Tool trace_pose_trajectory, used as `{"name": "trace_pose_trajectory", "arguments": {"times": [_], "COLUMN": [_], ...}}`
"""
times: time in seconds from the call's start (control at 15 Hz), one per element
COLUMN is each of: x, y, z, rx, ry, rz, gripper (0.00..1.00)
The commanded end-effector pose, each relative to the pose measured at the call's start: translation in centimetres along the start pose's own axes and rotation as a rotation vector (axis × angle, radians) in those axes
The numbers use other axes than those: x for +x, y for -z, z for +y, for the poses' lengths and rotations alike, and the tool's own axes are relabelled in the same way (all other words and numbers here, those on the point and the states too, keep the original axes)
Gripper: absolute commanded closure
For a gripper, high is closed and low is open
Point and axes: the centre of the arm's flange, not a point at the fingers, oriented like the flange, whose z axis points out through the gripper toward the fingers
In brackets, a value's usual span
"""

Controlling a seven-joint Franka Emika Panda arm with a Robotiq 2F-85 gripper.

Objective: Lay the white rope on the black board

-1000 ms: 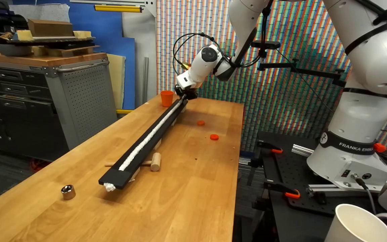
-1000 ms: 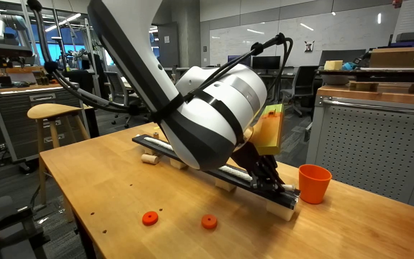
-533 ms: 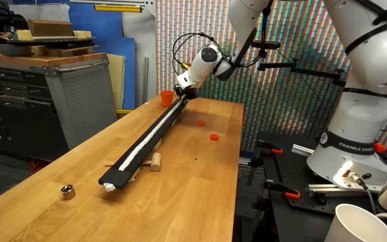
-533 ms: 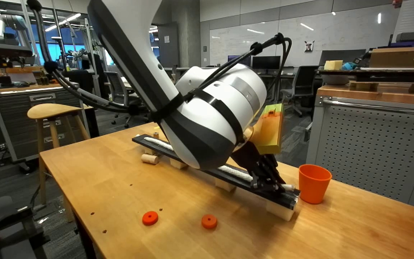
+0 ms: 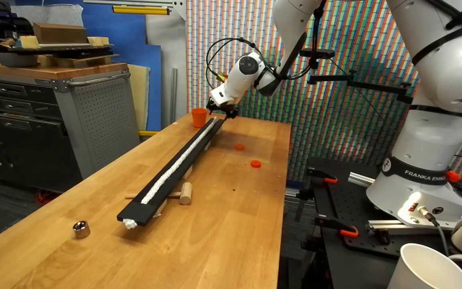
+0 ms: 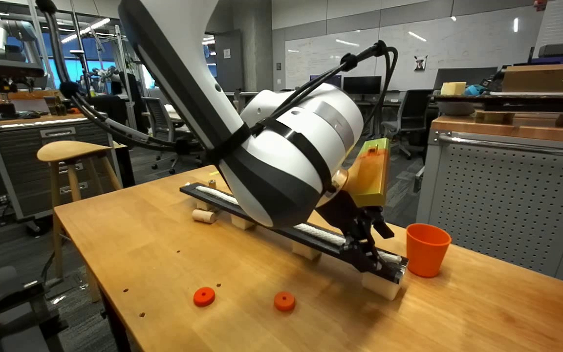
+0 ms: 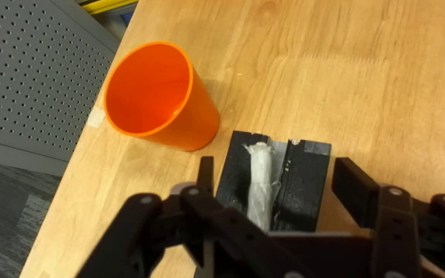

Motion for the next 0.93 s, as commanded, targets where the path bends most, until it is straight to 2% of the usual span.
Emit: {"name": "trace_pose_trajectory", "arguments": {"times": [0.0, 0.2, 0.33, 0.6, 0.87], "x": [-0.8, 0.2, 1.1, 3.1, 5.3], "y": [1.2, 2.3, 3.5, 7.2, 11.4], "z": [1.1, 2.2, 3.2, 3.8, 1.0], "rx": [-0.005, -0.023, -0.024, -0.067, -0.037], "ry": [-0.014, -0.019, -0.054, -0.115, -0.088], "rz": [-0.015, 0.008, 0.081, 0.317, 0.544], "gripper": [0.00, 0.00, 0.00, 0.00, 0.00]}}
